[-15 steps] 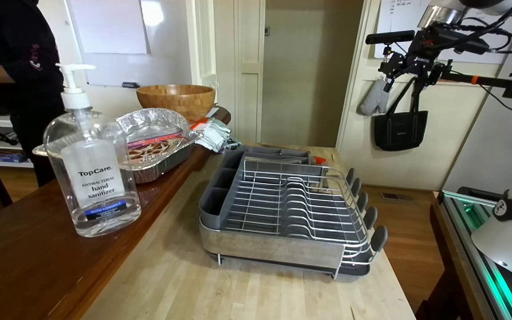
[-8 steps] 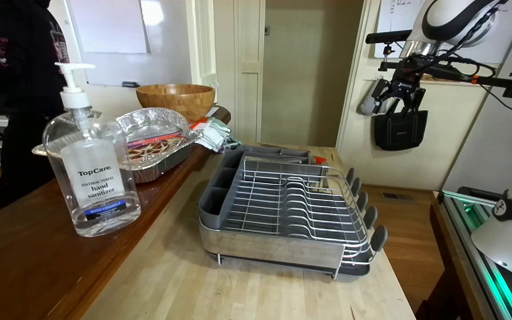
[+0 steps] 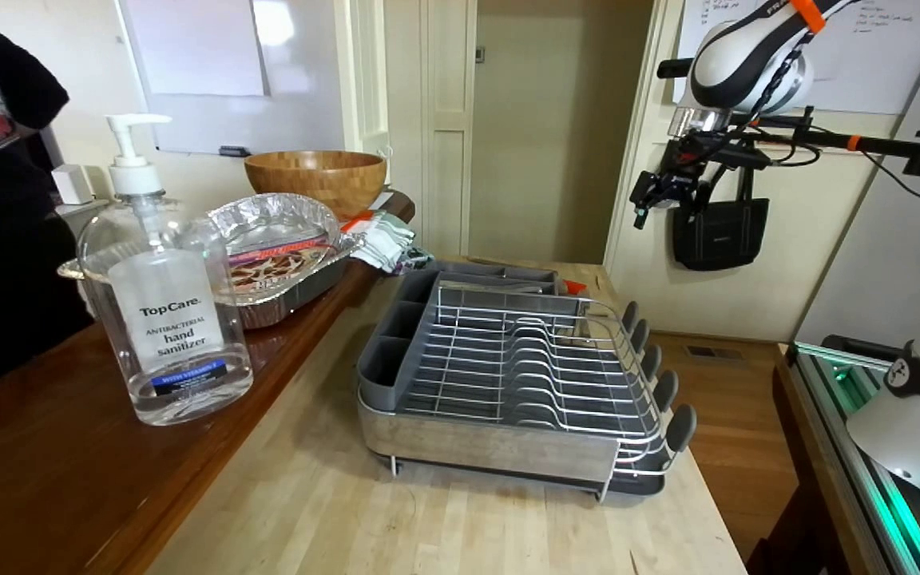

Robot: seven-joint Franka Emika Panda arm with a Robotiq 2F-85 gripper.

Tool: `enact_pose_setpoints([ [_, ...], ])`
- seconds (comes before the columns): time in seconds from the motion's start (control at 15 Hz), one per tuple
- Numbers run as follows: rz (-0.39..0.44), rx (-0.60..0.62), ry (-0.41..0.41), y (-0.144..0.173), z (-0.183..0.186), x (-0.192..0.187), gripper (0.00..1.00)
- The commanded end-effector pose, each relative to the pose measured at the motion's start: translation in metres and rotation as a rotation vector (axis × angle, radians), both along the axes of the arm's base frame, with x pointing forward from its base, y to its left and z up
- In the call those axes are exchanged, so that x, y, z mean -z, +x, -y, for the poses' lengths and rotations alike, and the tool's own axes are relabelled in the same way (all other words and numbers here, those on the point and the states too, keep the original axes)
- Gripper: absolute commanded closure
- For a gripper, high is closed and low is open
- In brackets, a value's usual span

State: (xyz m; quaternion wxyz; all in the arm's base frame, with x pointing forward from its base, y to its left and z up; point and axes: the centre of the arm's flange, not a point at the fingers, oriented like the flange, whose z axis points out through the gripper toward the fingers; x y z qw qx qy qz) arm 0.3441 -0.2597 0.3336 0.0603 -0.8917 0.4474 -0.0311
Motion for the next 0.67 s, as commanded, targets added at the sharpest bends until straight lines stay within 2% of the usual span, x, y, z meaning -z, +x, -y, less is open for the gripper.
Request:
enact_pose_setpoints([
  [0.0, -0.027, -0.054, 0.019, 0.031, 0.004, 0.03, 0.0],
  [0.2, -0.065, -0.07, 0.024, 0.041, -0.003, 0.05, 0.0],
  [0.27, -0.06, -0.062, 0.022, 0.026, -0.008, 0.034, 0.0],
  [0.6, -0.082, -0.072, 0.02, 0.034, -0.007, 0.045, 0.0],
])
